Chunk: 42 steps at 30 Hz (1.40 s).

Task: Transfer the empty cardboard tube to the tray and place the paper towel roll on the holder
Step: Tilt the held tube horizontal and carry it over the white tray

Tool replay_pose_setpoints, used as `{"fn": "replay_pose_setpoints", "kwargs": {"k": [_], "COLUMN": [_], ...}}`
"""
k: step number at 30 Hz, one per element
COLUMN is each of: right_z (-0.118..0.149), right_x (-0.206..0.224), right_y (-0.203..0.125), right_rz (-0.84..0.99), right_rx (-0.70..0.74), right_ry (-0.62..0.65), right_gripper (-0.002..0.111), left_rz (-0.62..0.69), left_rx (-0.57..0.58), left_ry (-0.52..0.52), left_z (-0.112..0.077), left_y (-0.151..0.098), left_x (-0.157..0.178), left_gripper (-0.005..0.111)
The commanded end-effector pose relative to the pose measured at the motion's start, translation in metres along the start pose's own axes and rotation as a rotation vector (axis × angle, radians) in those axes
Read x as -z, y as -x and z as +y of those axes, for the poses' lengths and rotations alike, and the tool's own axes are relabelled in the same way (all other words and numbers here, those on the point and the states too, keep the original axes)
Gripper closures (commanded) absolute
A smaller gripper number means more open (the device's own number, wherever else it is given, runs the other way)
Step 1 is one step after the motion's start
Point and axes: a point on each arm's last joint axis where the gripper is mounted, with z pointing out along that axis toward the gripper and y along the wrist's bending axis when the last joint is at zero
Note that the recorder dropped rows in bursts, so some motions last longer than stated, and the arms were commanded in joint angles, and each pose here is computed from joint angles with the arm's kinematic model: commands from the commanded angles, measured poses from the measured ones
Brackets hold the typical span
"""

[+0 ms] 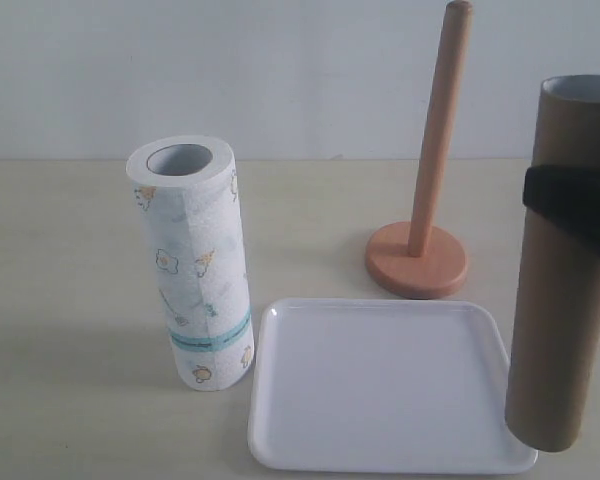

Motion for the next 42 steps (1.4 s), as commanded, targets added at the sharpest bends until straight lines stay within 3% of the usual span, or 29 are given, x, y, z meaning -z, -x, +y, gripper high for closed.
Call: {"fn": "replay_pose_setpoints", "kwargs": {"k": [1,12,18,23,25,31,35,36,37,39,42], "right_z": [-0.002,-0.019,-0.01,0.029,0.039,0.047,0.051,0.048,0.04,0.033,0.043], "right_x": [-0.008,-0.05,-0.082,-0.096,-0.099,-0.105,-0.103,-0.102,-0.098,-0.092,-0.094], "right_y": [-0.005,0.002,0.009,0.02,0.024,0.032,0.034,0.032,0.026,0.014,0.003], "right_rz": [0.04,0.141,0.185,0.119,0.099,0.076,0.086,0.117,0.229,0.442,0.54], "right_rx": [0.06,0.068,-0.004,0.359,0.439,0.653,0.68,0.65,0.633,0.684,0.809], "right_ry": [0.028,0.134,0.202,0.365,0.335,0.055,-0.066,-0.132,-0.28,-0.378,-0.19], "right_gripper": [0.109,0.109,0.109,0.109,0.109,0.109,0.109,0.109,0.109,0.109,0.109], "left_rz": [0.0,0.0,0.0,0.0,0.0,0.0,0.0,0.0,0.0,0.0,0.0], "left_rx": [0.008,0.008,0.008,0.008,0.008,0.008,0.008,0.008,0.008,0.008,0.008], "left_ry": [0.004,0.004,0.004,0.004,0.004,0.004,0.004,0.004,0.004,0.004,0.004], "left_z": [0.0,0.0,0.0,0.0,0.0,0.0,0.0,0.0,0.0,0.0,0.0], "left_y": [-0.001,-0.001,-0.001,-0.001,-0.001,-0.001,-0.001,-0.001,-0.001,-0.001,-0.001], "left_x": [0.0,0.0,0.0,0.0,0.0,0.0,0.0,0.0,0.0,0.0,0.0], "left_gripper": [0.098,0.098,0.098,0.098,0.098,0.098,0.098,0.098,0.098,0.098,0.098]}}
